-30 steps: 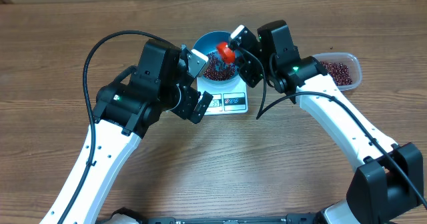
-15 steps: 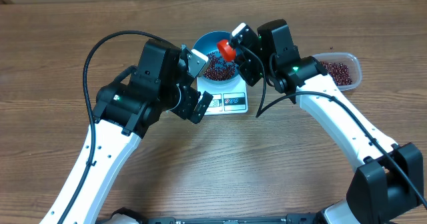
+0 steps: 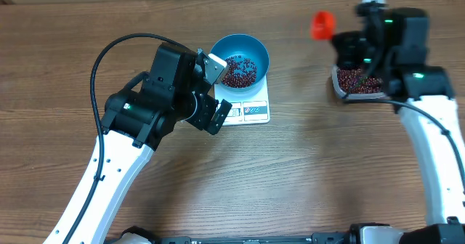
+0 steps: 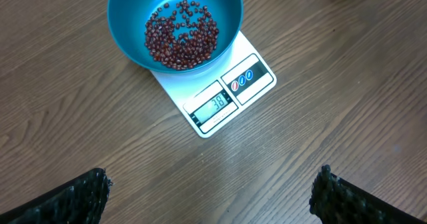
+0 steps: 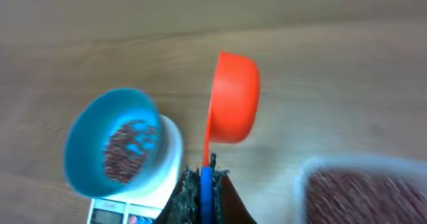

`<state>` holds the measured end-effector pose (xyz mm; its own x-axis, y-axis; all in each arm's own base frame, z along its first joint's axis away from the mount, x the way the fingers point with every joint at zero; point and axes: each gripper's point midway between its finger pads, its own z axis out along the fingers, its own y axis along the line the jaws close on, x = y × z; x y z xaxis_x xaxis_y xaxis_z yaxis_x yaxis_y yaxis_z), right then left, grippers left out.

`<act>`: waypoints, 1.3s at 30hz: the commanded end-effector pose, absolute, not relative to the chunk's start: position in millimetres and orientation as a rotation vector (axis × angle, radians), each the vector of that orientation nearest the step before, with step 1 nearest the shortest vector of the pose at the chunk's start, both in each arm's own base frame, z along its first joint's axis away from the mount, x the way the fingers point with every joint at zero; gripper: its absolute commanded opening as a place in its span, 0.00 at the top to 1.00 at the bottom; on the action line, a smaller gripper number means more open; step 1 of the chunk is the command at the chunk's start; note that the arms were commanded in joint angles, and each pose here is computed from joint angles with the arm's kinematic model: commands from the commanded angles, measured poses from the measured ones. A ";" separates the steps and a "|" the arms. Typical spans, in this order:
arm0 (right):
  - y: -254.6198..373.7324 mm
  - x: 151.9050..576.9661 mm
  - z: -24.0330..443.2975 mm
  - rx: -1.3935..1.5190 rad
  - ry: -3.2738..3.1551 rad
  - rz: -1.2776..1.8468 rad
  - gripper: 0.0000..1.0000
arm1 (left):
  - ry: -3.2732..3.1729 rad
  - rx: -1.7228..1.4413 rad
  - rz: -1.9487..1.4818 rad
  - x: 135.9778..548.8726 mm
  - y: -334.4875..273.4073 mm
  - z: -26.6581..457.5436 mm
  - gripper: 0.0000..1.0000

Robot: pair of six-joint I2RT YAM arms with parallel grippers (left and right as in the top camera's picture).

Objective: Scoop item into bowl and weigh 150g on scale
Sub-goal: 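Carry the empty red scoop right toward the bean tub, then lower the scoop into the bean tub and scoop beans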

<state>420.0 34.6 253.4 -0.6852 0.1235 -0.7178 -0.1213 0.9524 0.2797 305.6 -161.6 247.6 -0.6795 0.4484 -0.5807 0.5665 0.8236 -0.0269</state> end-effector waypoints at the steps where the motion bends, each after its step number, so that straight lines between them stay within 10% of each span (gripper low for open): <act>1: -27.1 411.2 234.0 0.226 2.380 0.184 0.96 | 2.433 0.738 -0.296 306.1 -164.9 248.9 0.00; 14: -76.7 382.9 181.9 -0.102 2.633 -0.281 0.96 | 2.433 0.738 -0.296 306.1 -164.9 248.9 0.00; 39: -39.6 402.1 94.5 -0.278 2.790 0.045 0.96 | 2.433 0.738 -0.297 306.1 -164.9 248.9 0.00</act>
